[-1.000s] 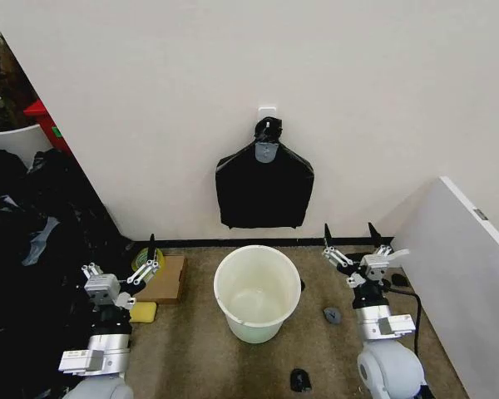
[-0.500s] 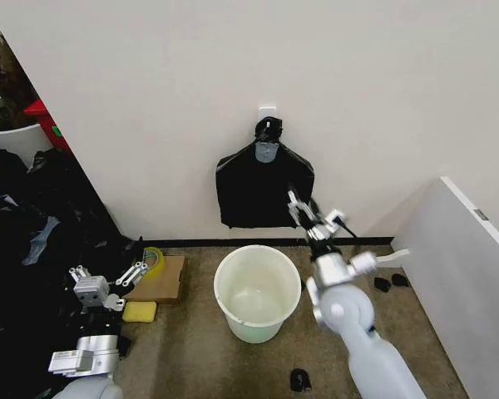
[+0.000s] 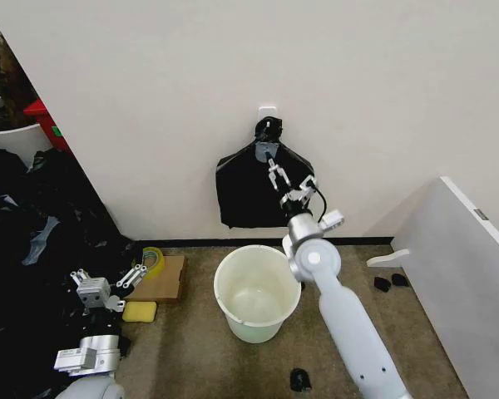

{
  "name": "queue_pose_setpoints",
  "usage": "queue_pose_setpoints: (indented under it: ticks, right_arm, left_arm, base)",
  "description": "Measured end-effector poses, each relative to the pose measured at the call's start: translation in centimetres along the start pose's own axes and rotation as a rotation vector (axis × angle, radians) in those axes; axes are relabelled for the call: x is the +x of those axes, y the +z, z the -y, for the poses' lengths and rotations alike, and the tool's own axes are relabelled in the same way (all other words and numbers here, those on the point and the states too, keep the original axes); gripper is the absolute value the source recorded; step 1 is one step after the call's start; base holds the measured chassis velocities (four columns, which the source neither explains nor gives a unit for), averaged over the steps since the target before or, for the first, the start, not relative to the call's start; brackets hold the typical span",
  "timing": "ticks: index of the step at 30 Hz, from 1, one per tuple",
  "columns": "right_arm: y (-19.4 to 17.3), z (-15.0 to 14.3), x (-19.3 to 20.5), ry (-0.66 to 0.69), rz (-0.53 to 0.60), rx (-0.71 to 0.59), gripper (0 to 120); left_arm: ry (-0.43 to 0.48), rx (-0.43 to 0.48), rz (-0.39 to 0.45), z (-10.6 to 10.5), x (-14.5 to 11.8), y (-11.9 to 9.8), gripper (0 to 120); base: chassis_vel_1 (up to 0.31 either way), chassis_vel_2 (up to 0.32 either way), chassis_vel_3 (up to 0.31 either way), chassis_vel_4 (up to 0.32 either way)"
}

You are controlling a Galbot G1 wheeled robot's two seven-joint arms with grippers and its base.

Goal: Place the garbage bag over the trash bin.

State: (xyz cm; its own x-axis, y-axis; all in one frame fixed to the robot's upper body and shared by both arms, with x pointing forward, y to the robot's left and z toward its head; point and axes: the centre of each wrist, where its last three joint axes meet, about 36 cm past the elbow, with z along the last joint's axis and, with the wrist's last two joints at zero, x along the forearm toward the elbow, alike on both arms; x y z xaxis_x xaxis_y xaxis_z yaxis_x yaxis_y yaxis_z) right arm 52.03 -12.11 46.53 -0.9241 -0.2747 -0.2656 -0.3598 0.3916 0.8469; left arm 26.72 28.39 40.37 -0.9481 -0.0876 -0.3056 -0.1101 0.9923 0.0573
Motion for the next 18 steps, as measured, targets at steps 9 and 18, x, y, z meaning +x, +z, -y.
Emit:
queue_pose_setpoints:
  ticks: [9,18]
  right_arm:
    - [1.0,0.2,-2.0,-0.006,-0.009,0.009,98]
    - [1.0,-0.3,-2.9,-0.052,0.018,-0.001,66]
  left_arm:
    - [-0.002,-0.013,-0.005,-0.4,-0.1,0.3,100]
    - [-0.003,-0.018,-0.005,-0.6,-0.1,0.3,100]
  base:
    - [0.000,0.000,0.000,0.000]
    - [0.000,0.000,0.000,0.000]
